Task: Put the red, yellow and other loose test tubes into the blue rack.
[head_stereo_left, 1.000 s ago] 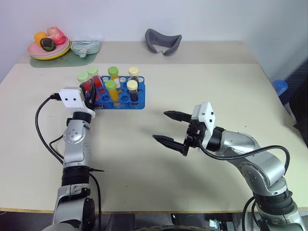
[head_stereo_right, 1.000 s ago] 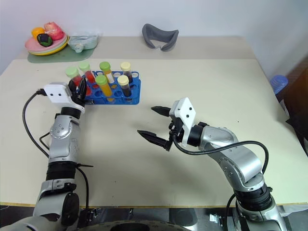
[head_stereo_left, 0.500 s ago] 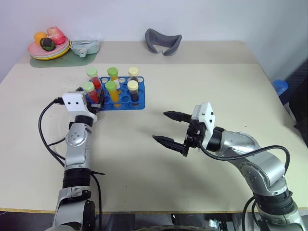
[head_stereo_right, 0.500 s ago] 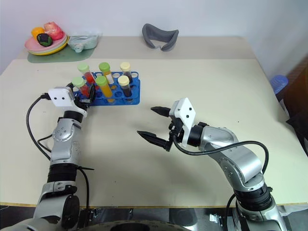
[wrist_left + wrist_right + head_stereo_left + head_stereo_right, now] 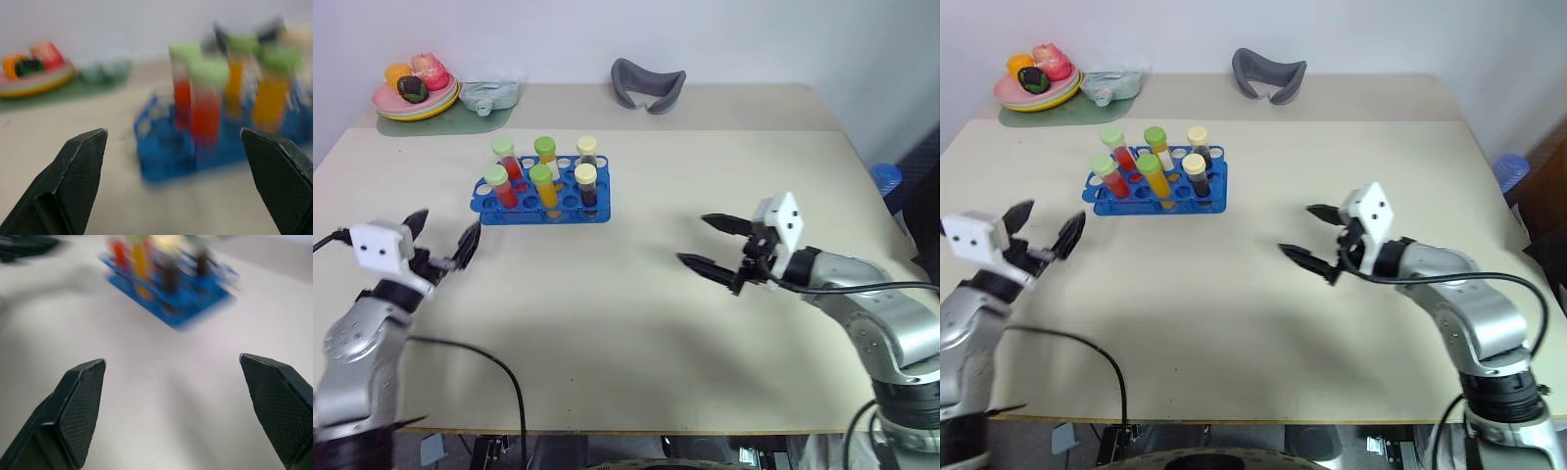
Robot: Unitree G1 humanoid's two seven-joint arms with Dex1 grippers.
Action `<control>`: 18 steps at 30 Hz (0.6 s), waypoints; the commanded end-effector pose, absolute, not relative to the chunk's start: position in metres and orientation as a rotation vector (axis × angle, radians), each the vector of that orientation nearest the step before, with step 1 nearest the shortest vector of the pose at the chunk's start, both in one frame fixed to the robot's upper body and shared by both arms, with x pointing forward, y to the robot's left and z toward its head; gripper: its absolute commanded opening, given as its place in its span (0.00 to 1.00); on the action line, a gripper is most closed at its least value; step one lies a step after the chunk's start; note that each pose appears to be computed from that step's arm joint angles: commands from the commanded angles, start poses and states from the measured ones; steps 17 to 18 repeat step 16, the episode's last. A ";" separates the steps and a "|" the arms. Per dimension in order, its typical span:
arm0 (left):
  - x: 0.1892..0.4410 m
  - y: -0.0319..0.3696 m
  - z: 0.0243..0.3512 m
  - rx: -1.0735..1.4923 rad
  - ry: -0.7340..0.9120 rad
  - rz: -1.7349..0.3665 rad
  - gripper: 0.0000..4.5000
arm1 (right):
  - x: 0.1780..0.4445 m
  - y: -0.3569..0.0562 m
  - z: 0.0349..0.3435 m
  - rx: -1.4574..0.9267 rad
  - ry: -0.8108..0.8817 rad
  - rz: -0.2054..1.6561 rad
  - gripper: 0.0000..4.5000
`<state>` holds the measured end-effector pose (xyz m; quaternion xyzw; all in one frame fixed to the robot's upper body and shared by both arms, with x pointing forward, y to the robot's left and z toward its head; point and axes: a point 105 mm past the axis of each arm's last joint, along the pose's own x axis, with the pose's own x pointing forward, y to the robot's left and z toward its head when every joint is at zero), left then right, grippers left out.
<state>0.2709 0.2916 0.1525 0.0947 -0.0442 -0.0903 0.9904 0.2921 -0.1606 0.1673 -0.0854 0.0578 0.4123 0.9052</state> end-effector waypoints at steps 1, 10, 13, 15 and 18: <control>0.261 0.302 0.158 0.250 -0.080 -0.173 0.99 | 0.298 -0.200 0.167 -0.205 0.129 0.733 1.00; 0.261 0.301 0.151 0.227 -0.059 -0.167 0.99 | 0.304 -0.237 0.150 -0.246 0.157 0.610 1.00; 0.259 0.295 0.143 0.229 -0.034 -0.188 0.99 | 0.304 -0.235 0.148 -0.247 0.148 0.603 1.00; 0.258 0.291 0.140 0.220 -0.027 -0.193 0.99 | 0.306 -0.235 0.147 -0.239 0.142 0.596 1.00; 0.257 0.290 0.139 0.217 -0.026 -0.192 0.99 | 0.307 -0.234 0.145 -0.236 0.141 0.594 1.00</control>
